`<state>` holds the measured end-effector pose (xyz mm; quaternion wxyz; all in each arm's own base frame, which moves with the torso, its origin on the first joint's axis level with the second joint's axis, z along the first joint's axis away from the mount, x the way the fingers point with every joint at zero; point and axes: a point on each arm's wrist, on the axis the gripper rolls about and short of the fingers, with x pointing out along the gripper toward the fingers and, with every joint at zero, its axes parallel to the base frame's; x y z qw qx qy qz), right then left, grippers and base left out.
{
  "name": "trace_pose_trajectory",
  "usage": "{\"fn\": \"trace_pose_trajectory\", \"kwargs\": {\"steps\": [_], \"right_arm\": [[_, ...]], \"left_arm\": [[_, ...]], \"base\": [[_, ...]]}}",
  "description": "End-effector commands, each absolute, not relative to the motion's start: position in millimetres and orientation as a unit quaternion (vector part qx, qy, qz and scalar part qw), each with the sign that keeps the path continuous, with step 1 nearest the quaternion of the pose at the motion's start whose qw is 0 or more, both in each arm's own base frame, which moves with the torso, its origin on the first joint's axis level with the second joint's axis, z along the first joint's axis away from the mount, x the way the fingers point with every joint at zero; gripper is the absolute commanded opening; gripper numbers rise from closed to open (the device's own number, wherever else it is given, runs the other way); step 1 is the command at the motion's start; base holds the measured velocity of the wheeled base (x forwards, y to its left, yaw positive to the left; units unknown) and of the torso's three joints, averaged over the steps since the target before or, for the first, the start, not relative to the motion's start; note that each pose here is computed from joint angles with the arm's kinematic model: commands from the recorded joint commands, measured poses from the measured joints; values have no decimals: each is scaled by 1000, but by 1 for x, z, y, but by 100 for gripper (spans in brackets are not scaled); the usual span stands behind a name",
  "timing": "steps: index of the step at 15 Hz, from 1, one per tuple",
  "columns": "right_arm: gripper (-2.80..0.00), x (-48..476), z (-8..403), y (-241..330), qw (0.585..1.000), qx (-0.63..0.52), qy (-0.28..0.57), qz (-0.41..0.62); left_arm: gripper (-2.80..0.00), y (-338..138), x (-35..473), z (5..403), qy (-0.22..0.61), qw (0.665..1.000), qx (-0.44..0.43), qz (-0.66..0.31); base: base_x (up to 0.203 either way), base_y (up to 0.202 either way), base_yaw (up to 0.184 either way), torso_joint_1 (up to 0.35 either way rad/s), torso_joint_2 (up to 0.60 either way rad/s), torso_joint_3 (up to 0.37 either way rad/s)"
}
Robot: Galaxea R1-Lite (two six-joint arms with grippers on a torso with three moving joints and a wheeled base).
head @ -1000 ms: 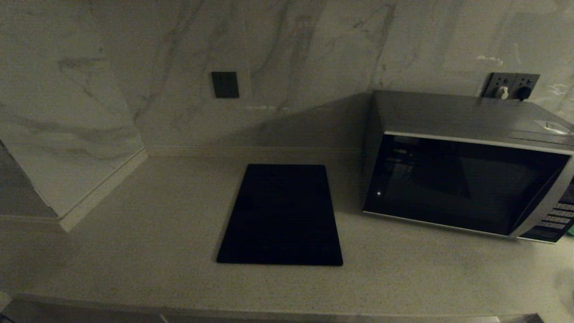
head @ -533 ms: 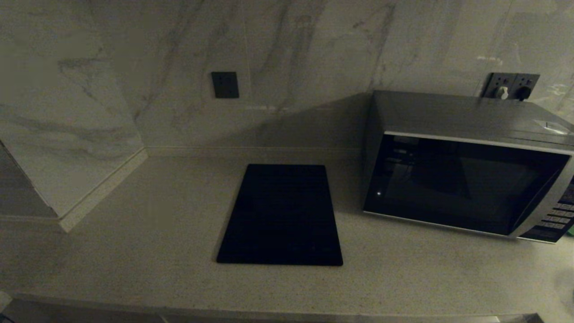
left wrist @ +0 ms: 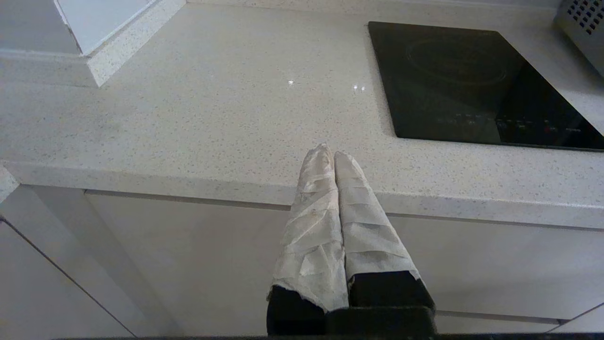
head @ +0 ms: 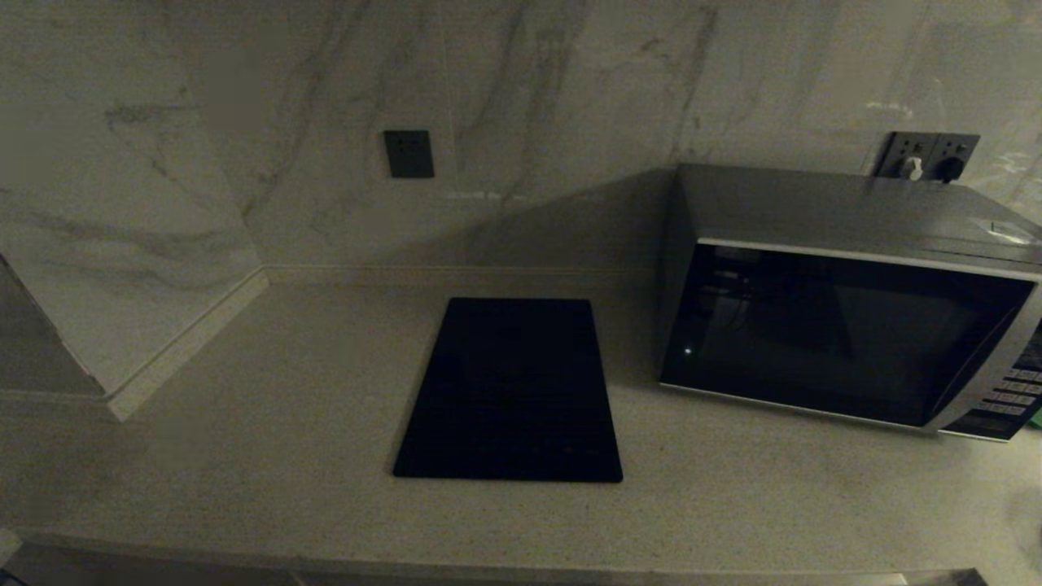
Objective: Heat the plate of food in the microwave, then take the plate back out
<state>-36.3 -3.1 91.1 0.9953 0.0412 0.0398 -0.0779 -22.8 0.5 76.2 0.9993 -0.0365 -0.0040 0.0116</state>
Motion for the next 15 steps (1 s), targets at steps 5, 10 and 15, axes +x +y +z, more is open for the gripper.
{"fn": "trace_pose_trajectory", "kwargs": {"steps": [5, 10, 15], "right_arm": [[-280, -32, 85, -3, 996, 41, 31, -79], [-280, -32, 85, -3, 995, 42, 32, -79], [-280, -32, 86, -3, 993, 77, 27, -80]], "left_arm": [[-280, 0, -23, 76, -4, 999, -37, 12], [-280, 0, -23, 76, -4, 999, -37, 12], [-280, 0, -23, 76, -4, 999, -37, 12]], "base": [[0, 0, 0, 0, 0, 0], [0, 0, 0, 0, 0, 0], [0, 0, 0, 0, 0, 0]]}}
